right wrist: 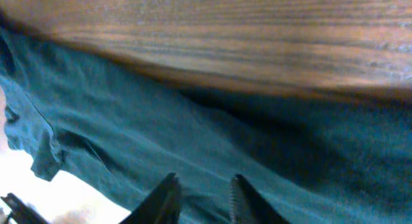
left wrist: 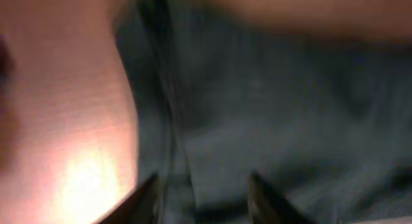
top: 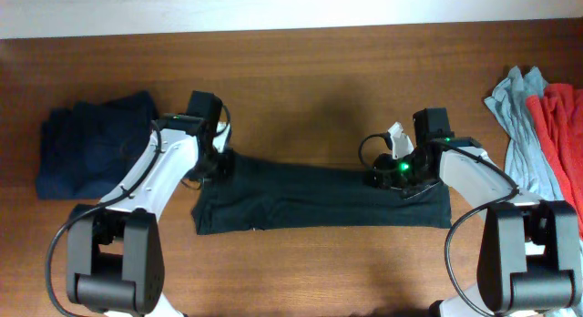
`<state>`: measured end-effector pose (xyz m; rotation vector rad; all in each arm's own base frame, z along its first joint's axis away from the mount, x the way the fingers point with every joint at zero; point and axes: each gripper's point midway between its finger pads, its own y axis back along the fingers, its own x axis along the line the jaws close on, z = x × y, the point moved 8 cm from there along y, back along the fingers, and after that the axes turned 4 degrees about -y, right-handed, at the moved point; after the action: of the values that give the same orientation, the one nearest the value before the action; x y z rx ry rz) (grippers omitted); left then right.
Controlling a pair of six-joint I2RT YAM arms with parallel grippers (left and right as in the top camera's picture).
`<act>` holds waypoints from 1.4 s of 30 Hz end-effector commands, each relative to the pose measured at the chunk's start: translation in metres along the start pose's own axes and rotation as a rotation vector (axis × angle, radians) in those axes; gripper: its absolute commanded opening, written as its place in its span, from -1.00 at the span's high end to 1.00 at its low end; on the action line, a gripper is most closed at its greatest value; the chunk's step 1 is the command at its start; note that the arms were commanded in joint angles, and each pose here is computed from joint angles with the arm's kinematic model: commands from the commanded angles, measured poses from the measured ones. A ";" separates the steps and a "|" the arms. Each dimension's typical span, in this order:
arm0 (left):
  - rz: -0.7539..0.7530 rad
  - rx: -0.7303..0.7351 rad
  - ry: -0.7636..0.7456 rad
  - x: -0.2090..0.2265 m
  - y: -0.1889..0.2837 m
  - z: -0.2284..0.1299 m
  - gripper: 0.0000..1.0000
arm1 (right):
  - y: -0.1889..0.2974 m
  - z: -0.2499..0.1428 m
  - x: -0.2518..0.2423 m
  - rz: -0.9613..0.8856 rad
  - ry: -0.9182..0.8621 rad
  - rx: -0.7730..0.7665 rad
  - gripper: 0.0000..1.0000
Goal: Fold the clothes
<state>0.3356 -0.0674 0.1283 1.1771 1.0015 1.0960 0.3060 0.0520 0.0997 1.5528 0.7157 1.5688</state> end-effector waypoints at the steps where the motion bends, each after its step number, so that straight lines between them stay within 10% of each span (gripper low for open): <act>1: 0.009 -0.073 0.025 0.004 0.002 0.010 0.29 | -0.003 -0.001 -0.002 -0.022 -0.005 0.010 0.35; 6: -0.016 0.011 0.013 0.003 -0.019 0.003 0.99 | -0.002 -0.002 -0.003 -0.038 -0.009 0.015 0.71; 38: 0.127 0.023 0.303 0.089 -0.073 0.008 0.98 | 0.039 -0.004 -0.098 -0.164 -0.341 -0.037 0.81; 41: 0.127 0.023 0.302 0.089 -0.073 0.008 0.97 | 0.039 0.000 -0.097 -0.153 -0.319 -0.055 0.42; 42: 0.127 0.023 0.302 0.089 -0.073 0.008 0.96 | 0.039 0.002 -0.097 -0.153 -0.296 -0.066 -0.02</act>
<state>0.3763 0.0163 0.0774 1.0767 1.1225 1.4234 0.2907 -0.0524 0.0801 1.6251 0.5820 1.1496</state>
